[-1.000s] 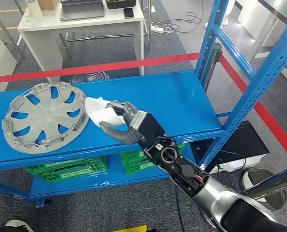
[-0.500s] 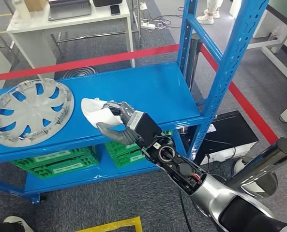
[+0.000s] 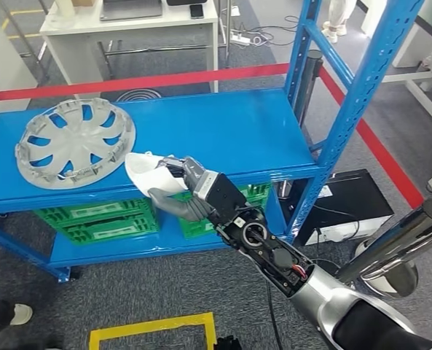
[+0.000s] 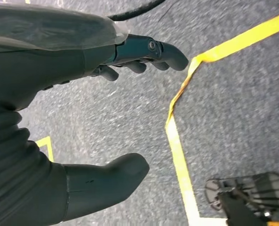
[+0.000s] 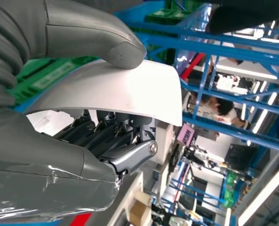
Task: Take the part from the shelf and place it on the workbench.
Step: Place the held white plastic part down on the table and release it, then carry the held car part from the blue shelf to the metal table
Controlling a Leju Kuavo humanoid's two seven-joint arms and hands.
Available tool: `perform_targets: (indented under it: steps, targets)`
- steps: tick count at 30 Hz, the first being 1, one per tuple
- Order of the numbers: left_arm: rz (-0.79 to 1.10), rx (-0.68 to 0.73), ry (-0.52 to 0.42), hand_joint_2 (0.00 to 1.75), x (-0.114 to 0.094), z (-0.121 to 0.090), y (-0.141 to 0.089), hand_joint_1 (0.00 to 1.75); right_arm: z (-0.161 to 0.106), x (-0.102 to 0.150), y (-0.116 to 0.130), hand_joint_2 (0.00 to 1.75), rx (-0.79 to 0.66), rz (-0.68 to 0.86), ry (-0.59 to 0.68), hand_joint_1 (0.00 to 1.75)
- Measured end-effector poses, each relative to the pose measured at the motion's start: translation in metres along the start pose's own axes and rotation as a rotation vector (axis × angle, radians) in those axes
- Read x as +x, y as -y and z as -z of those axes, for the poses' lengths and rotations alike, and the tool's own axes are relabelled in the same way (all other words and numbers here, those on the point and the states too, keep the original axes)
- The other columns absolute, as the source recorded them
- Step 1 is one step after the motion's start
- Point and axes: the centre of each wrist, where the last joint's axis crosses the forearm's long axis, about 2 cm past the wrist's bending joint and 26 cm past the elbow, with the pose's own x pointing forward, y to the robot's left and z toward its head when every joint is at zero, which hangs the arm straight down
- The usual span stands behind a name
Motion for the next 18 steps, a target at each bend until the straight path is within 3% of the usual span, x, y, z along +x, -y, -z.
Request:
perform_targets:
  steps: [18]
  targets:
    - [0.000,0.011,0.001,1.75,-0.0056,-0.0005,-0.0004,0.00,-0.0054,-0.0031,-0.0025,1.75,0.023,0.000,-0.011,1.47]
